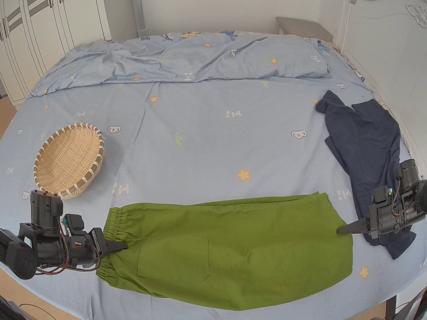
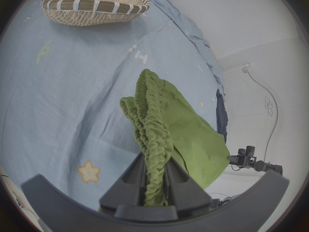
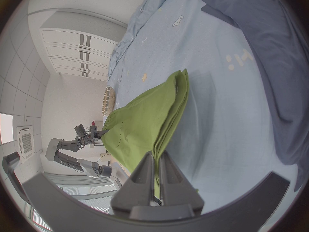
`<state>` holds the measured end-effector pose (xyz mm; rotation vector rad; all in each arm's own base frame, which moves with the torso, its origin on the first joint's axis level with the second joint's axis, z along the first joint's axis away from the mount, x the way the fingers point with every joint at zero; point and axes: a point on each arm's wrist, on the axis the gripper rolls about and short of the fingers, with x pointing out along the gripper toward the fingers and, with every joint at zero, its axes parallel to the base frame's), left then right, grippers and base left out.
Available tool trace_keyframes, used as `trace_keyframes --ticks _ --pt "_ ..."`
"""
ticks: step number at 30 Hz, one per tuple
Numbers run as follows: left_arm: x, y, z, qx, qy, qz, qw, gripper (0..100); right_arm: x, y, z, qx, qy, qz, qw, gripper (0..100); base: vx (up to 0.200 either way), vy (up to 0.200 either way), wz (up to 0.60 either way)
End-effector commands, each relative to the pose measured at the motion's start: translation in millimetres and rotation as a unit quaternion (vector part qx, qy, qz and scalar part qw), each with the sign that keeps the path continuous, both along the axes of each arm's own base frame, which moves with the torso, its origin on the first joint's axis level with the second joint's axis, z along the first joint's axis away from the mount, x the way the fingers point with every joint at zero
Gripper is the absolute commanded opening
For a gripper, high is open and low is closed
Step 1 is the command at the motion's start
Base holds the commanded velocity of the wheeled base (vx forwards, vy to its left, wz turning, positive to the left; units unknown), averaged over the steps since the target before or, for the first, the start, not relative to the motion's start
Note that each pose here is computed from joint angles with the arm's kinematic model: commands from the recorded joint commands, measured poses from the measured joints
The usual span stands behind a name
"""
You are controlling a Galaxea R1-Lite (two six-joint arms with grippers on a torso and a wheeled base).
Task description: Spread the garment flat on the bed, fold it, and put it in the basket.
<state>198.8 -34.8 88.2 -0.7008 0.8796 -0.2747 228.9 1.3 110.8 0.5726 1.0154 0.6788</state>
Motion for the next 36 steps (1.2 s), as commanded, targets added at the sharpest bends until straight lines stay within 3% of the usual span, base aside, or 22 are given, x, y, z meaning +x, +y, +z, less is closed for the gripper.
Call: trace_keyframes --ticks 1,7,8,14,18,25,27,32,36 --pt "-12.8 0.5 -6.9 0.001 0.007 -0.003 1.0 0 -10.1 1.4 -11.0 0.007 0.012 0.006 0.9999 0 0.0 0.0 0.0" --pt "-12.9 0.5 -17.9 0.003 0.01 -0.003 0.9999 0 -0.4 0.1 -35.2 0.01 0.027 0.006 0.9996 0 0.0 0.0 0.0" --pt "-13.1 0.3 -18.7 0.003 0.013 -0.004 0.9999 0 2.3 -0.8 -37.9 0.01 0.027 0.005 0.9996 100 0.0 0.0 0.0" --pt "-13.0 0.9 -19.9 0.008 0.012 -0.006 0.9999 0 11.7 -3.7 -48.6 0.01 0.024 -0.001 0.9997 100 0.0 0.0 0.0" --pt "-13.2 4.3 -19.8 0.04 -0.004 -0.004 0.9992 0 15.2 -9.6 -48.2 0.01 0.011 -0.012 0.9998 100 0.0 0.0 0.0" --pt "-10.8 15.2 -4.5 0.071 -0.047 0.055 0.9949 0 17.0 -16.7 -41.7 0.007 -0.014 -0.027 0.9995 100 0.0 0.0 0.0" --pt "-10.4 27.3 8.6 0.075 -0.076 0.084 0.9907 0 11.0 -15.2 -25.4 0.001 -0.049 -0.027 0.9984 100 0.0 0.0 0.0" --pt "-12.5 42.2 19.3 0.113 -0.088 0.096 0.9851 0 1.6 -8.0 10.1 -0.007 -0.124 -0.017 0.9922 100 0.0 0.0 0.0" --pt "-10.7 46.5 30.7 0.118 -0.1 0.107 0.9822 0 5.6 -1.0 30.3 0.0 -0.149 -0.014 0.9887 100 0.0 0.0 0.0"
